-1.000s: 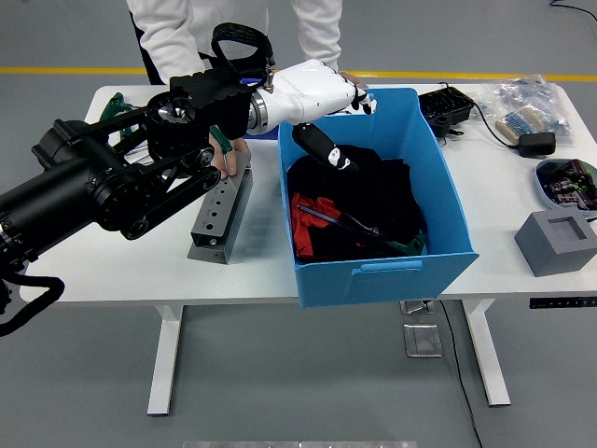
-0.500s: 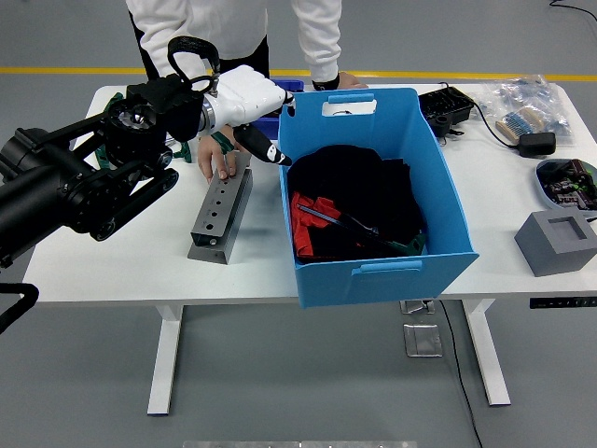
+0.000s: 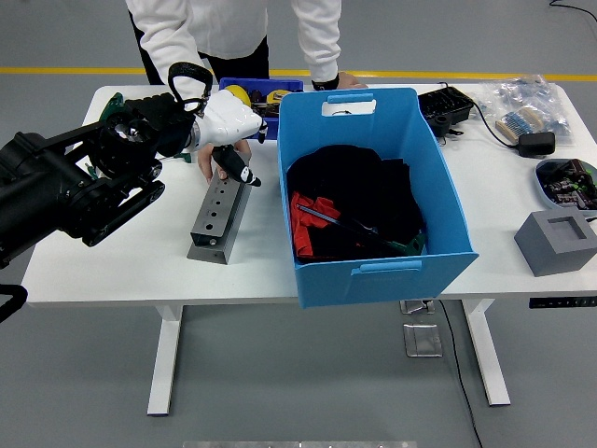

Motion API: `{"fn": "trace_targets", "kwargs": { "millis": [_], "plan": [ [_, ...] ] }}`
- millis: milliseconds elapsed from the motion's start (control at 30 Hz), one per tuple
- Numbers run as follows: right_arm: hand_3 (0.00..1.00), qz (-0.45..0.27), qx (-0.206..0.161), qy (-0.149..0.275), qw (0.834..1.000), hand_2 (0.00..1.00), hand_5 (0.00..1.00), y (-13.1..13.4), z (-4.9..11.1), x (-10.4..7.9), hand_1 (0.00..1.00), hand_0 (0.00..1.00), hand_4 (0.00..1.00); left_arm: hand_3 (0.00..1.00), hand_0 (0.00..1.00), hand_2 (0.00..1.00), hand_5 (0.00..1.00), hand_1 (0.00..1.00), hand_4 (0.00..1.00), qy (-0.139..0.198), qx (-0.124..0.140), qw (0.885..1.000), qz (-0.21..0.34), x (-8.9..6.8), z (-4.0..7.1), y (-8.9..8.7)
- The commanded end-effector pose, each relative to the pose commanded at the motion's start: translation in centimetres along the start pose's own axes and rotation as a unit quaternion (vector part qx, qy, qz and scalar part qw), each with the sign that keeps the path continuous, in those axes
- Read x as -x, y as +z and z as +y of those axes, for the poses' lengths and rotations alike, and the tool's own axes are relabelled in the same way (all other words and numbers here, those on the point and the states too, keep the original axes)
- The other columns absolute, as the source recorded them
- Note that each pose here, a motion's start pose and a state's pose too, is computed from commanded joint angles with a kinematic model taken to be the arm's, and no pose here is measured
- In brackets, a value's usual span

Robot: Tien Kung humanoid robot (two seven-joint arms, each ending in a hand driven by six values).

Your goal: Lift tool from toolbox,place it in box,lift tool from toolbox,place it in box

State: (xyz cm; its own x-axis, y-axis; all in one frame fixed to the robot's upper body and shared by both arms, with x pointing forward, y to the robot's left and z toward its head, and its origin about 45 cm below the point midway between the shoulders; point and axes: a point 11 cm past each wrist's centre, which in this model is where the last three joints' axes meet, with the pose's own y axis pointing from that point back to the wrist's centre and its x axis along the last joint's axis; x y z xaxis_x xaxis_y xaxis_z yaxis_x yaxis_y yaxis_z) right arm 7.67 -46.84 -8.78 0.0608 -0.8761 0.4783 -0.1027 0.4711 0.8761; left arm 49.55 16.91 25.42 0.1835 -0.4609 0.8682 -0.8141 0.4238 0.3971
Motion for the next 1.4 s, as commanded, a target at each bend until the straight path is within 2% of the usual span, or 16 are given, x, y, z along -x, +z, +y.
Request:
{"fn": "trace_targets", "kwargs": {
  "millis": [33,67,233,267,433,467,633,700,1400],
  "plan": [
    [0.557,0.001,0.0,0.0,1.0,0.678,0.634,0.0,0.0,0.0,0.602,0.616,0.817,0.696,0.693,0.74,0.692,0.711,0.925,-0.002,0.002,1.0,-0.003,0.1,-0.1,0.1],
    [0.556,0.002,0.0,0.0,1.0,0.678,0.633,0.0,0.0,0.0,0.602,0.616,0.816,0.635,0.725,0.73,0.685,0.713,0.914,-0.003,0.004,1.0,-0.006,0.2,-0.2,0.3],
    [0.556,0.005,-0.002,0.0,1.0,0.678,0.633,-0.1,0.0,-0.1,0.602,0.616,0.816,0.635,0.725,0.73,0.685,0.713,0.914,-0.006,0.012,1.0,-0.024,0.4,-0.7,0.6],
    [0.557,0.005,-0.002,0.001,1.0,0.678,0.633,-0.2,0.0,-0.1,0.601,0.616,0.816,0.631,0.762,0.71,0.676,0.707,0.908,-0.008,0.012,1.0,-0.027,0.5,-0.7,0.5],
    [0.557,0.002,-0.004,0.001,1.0,0.678,0.633,-0.3,0.0,-0.1,0.601,0.616,0.816,0.631,0.762,0.71,0.676,0.707,0.908,-0.025,0.003,0.999,-0.039,1.2,-0.8,-0.3],
    [0.555,0.001,-0.004,0.001,1.0,0.679,0.633,-0.3,0.0,-0.1,0.603,0.614,0.815,0.619,0.829,0.658,0.68,0.712,0.907,-0.029,0.002,0.999,-0.04,1.3,-0.8,-0.3],
    [0.555,-0.001,-0.005,0.001,1.0,0.679,0.633,-0.4,0.0,-0.1,0.603,0.614,0.815,0.619,0.829,0.658,0.68,0.712,0.907,-0.046,-0.002,0.998,-0.048,1.9,-0.8,-0.6],
    [0.554,-0.002,-0.005,0.001,1.0,0.679,0.633,-0.4,0.0,-0.1,0.602,0.613,0.814,0.603,0.845,0.627,0.678,0.707,0.906,-0.051,-0.003,0.997,-0.049,2.0,-0.7,-0.6],
    [0.553,-0.003,-0.01,0.001,1.0,0.678,0.635,-1.0,0.1,-0.2,0.602,0.614,0.812,0.575,0.848,0.602,0.7,0.699,0.906,-0.062,-0.006,0.996,-0.068,2.4,-0.9,-0.9]
  ]
}}
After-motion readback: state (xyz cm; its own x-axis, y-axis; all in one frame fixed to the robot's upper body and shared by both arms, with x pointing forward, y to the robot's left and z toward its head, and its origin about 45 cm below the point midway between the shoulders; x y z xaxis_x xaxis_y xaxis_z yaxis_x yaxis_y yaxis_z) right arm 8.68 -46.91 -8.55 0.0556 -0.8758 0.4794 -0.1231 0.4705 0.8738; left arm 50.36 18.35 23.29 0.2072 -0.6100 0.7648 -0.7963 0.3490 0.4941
